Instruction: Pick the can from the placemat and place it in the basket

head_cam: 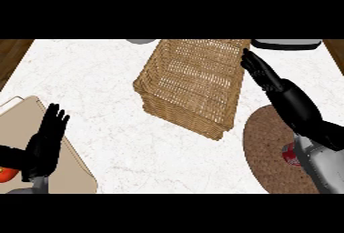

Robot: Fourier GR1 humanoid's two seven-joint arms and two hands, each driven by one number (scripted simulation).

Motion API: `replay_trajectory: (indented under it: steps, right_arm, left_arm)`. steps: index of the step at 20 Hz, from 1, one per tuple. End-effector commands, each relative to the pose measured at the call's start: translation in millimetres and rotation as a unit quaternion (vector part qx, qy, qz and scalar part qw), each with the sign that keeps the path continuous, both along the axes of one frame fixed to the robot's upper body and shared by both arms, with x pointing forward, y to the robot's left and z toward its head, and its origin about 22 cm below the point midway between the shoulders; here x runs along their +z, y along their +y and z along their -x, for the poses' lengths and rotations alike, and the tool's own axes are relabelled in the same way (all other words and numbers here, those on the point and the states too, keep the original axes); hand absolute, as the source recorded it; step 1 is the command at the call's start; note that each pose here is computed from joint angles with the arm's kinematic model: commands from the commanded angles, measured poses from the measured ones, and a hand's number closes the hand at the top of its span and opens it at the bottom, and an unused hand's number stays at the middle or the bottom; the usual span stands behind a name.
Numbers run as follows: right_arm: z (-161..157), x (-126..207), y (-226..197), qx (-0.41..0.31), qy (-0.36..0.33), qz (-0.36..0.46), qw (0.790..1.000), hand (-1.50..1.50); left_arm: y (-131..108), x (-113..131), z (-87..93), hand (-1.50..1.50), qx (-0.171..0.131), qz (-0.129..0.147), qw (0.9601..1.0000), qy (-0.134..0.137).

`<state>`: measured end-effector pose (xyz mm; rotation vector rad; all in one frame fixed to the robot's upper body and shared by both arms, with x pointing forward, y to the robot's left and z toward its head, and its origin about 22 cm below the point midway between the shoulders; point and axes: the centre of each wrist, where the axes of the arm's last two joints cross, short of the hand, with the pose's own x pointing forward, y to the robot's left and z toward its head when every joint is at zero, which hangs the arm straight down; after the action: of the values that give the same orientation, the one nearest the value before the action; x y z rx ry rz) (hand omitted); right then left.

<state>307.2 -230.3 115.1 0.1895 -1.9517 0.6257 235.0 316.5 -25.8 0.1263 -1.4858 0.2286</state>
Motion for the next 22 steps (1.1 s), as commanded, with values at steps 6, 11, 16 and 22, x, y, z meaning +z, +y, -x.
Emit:
replay_trajectory:
  steps: [6, 11, 16, 22]
  right_arm:
    - [0, -27, -20, 0.024, 0.137, -0.076, 0.987, 1.50]
    - [55, -57, 72, -0.035, 0.171, -0.221, 0.959, -1.50]
    - [47, 5, 48, -0.164, 0.064, -0.079, 0.981, -1.50]
    - [30, 61, -13, -0.262, 0.044, 0.229, 0.936, -1.50]
  left_arm:
    - [15, 98, -44.2, 0.00, -0.099, -0.250, 0.9546, -0.127]
    - [-14, 86, -46.6, 0.00, -0.122, -0.242, 0.9570, -0.102]
    - [-2, 91, -41.8, 0.00, -0.132, -0.250, 0.9551, -0.089]
    - [-5, 91, -47.4, 0.00, -0.122, -0.250, 0.9566, -0.086]
